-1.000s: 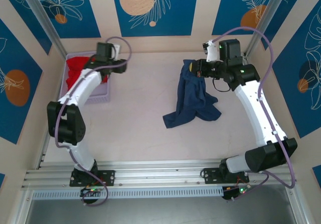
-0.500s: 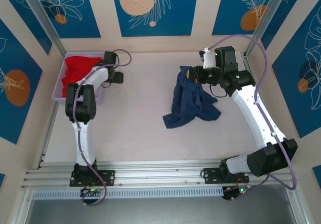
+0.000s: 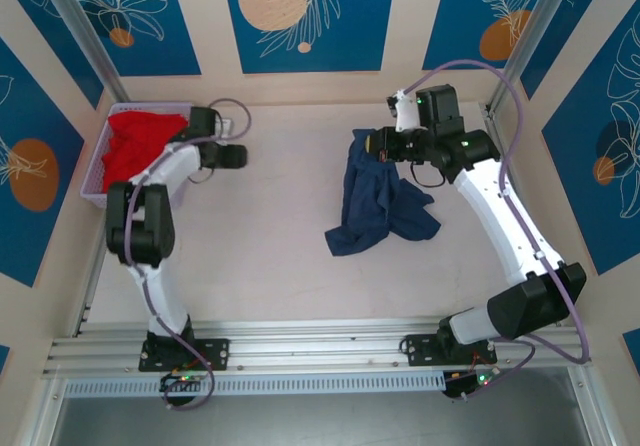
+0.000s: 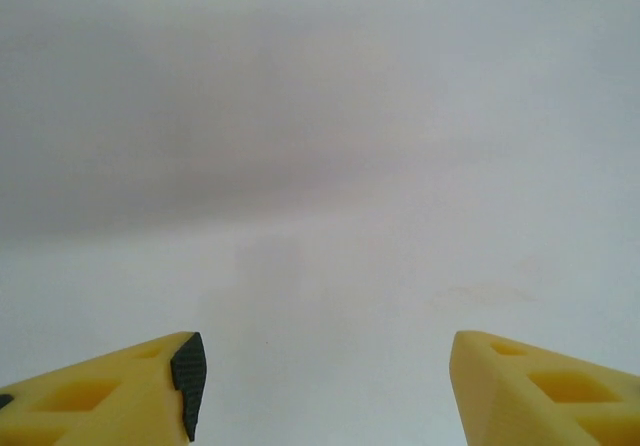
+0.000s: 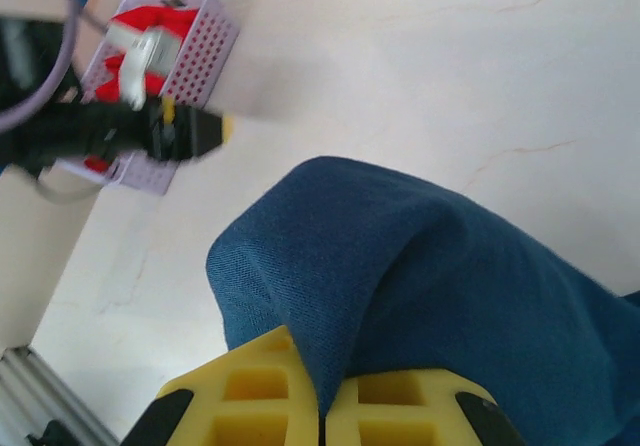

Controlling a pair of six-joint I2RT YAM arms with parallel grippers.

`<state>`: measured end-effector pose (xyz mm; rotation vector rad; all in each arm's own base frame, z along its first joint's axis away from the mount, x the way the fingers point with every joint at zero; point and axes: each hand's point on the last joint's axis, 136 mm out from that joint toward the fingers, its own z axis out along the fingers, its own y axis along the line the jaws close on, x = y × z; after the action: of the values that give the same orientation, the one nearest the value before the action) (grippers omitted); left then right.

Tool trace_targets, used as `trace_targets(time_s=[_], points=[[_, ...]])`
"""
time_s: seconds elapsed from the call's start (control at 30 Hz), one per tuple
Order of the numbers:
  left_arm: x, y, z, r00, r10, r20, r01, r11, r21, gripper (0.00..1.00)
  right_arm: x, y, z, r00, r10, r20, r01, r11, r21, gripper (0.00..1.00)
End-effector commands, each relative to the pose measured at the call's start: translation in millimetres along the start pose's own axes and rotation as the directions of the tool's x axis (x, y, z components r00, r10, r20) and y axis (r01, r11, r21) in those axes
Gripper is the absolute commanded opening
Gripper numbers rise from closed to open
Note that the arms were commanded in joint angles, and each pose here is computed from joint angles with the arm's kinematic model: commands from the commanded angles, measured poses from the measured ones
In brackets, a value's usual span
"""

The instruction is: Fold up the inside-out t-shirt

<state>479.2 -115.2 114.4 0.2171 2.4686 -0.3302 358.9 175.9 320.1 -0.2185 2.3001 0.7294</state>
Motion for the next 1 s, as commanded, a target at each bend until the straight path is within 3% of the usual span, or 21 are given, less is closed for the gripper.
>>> trace_targets(time_s=[0.0, 0.1, 0.2, 0.37, 0.47, 0.7, 0.83, 0.97], points=[[17.3, -133.4, -29.0, 0.975, 0.139, 0.171, -0.193, 0.914, 0.356, 0.68, -12.8, -18.6, -18.2, 0.999, -0.041, 0.023, 0.039, 0.995, 0.089, 0.0], [76.9, -194.8, -23.5, 0.925, 0.324, 0.199, -0.38, 0.814, 0.44, 0.7, -16.8, -35.8, -20.4, 0.999, -0.026, 0.024, 0.023, 0.993, 0.114, 0.0], [115.8, -221.9, -2.0, 0.871, 0.472, 0.132, -0.477, 0.754, 0.451, 0.71, -19.2, -46.3, -21.6, 0.999, -0.012, 0.031, 0.008, 0.993, 0.119, 0.0], [144.3, -239.4, 32.0, 0.836, 0.548, 0.036, -0.495, 0.724, 0.48, 0.7, -20.4, -56.9, -28.3, 0.999, 0.004, 0.053, -0.011, 0.992, 0.126, 0.0], [156.2, -257.7, 35.9, 0.825, 0.565, 0.032, -0.492, 0.689, 0.532, 0.67, -21.6, -63.7, -32.7, 0.998, 0.015, 0.067, -0.024, 0.991, 0.135, 0.0], [189.8, -284.1, 43.5, 0.775, 0.632, 0.011, -0.514, 0.62, 0.593, 0.45, -26.9, -73.4, -38.0, 0.995, 0.041, 0.095, -0.053, 0.99, 0.131, 0.0], [196.2, -282.7, 45.2, 0.745, 0.667, -0.006, -0.546, 0.615, 0.568, 0.36, -30.1, -75.1, -41.1, 0.993, 0.047, 0.107, -0.061, 0.99, 0.128, 0.0], [194.9, -271.5, 44.3, 0.732, 0.681, -0.024, -0.577, 0.638, 0.509, 0.15, -33.0, -75.9, -42.5, 0.992, 0.048, 0.119, -0.063, 0.99, 0.125, 0.0]])
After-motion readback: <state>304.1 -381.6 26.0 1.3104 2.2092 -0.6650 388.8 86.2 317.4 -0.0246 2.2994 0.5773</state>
